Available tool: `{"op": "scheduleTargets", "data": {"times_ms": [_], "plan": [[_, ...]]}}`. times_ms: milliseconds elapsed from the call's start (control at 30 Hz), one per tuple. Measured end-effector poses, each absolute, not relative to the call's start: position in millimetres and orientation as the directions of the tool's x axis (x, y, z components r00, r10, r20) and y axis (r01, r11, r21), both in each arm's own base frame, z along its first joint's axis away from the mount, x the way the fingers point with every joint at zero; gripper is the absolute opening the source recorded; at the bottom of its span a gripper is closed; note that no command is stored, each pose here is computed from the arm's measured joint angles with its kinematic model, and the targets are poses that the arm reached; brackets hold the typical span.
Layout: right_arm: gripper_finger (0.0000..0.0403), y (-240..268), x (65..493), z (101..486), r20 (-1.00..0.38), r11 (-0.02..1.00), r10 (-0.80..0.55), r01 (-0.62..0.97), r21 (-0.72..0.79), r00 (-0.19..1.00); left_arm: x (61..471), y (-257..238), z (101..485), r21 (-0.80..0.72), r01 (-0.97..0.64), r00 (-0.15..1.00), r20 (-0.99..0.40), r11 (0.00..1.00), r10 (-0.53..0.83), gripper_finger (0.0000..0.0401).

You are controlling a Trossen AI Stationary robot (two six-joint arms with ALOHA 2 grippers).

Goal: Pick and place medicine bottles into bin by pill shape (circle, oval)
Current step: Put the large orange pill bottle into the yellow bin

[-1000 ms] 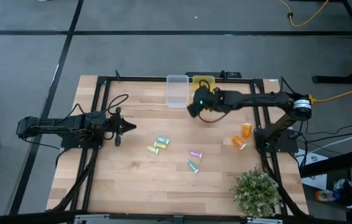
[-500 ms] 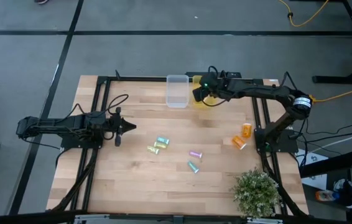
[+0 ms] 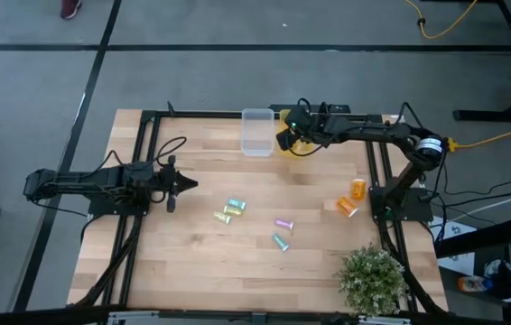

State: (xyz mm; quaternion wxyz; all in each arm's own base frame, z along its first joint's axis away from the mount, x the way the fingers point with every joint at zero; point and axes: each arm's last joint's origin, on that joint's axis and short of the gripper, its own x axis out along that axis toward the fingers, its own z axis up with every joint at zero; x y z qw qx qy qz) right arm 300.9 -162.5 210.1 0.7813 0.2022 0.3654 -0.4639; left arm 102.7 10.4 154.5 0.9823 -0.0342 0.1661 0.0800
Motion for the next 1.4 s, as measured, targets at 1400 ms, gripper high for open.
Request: {"op": "scheduleTargets", "data": {"times_ms": [1400], "plan": [[0.0298, -34.5, 269.9, 241.9, -0.96, 0.622, -0.081, 0.739, -0.259, -0.268, 102.7, 10.4, 154.4, -0.041, -0.169, 0.932, -0.333, 0.985, 0.146, 0.0023]]}}
